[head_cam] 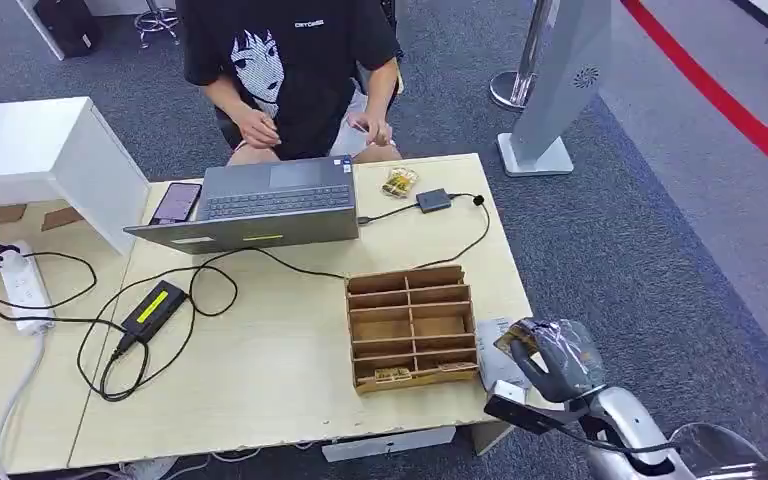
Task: Pass the card to the sensor for recognition and then transmit it.
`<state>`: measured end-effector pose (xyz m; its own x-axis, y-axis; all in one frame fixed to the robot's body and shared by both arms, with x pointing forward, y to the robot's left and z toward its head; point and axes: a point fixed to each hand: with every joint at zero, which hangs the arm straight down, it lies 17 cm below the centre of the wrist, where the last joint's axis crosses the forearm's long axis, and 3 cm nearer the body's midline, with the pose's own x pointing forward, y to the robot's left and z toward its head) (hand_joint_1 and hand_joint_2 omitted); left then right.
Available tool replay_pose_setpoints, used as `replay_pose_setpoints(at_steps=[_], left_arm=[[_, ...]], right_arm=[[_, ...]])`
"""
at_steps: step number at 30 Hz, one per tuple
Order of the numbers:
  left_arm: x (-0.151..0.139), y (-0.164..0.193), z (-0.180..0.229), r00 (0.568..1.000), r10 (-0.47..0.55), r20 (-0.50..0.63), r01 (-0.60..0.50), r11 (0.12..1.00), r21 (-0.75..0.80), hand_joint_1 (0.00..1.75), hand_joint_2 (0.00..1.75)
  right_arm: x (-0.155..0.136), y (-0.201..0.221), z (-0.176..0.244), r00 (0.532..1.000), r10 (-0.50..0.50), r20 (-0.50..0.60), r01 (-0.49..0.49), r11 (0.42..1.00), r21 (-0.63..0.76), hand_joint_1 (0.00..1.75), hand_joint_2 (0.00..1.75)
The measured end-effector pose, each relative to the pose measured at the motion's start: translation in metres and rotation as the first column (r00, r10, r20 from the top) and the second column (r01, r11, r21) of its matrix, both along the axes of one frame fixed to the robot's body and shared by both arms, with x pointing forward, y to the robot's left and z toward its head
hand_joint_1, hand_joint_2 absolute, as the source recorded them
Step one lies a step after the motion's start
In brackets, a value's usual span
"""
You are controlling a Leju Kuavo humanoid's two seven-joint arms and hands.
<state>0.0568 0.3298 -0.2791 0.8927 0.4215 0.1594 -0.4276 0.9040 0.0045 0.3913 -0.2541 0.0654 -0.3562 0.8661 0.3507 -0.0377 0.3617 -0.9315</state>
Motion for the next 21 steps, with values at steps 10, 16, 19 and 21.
replay_pose_setpoints(at_steps=[10,16,19,21], left_arm=[[-0.001,0.0,0.0,1.0,0.0,-0.004,0.0,1.0,0.001,0.0,1.75],[-0.001,0.0,0.0,1.0,0.0,-0.007,0.0,1.0,0.0,0.0,1.75],[-0.002,0.0,0.0,1.0,0.0,-0.009,0.0,1.0,-0.001,0.0,1.75],[-0.001,0.0,0.0,1.0,0.0,-0.009,0.0,1.0,-0.002,0.0,1.75]], right_arm=[[0.002,-0.013,-0.003,0.998,-0.05,0.038,0.055,0.99,-0.127,1.75,1.75],[0.001,-0.013,-0.008,0.999,-0.043,0.027,0.047,0.986,-0.16,1.75,1.75],[0.001,-0.01,-0.01,1.0,-0.027,0.017,0.029,0.983,-0.181,1.75,1.75],[0.002,-0.007,-0.012,1.0,-0.012,0.005,0.013,0.981,-0.191,1.75,1.75]])
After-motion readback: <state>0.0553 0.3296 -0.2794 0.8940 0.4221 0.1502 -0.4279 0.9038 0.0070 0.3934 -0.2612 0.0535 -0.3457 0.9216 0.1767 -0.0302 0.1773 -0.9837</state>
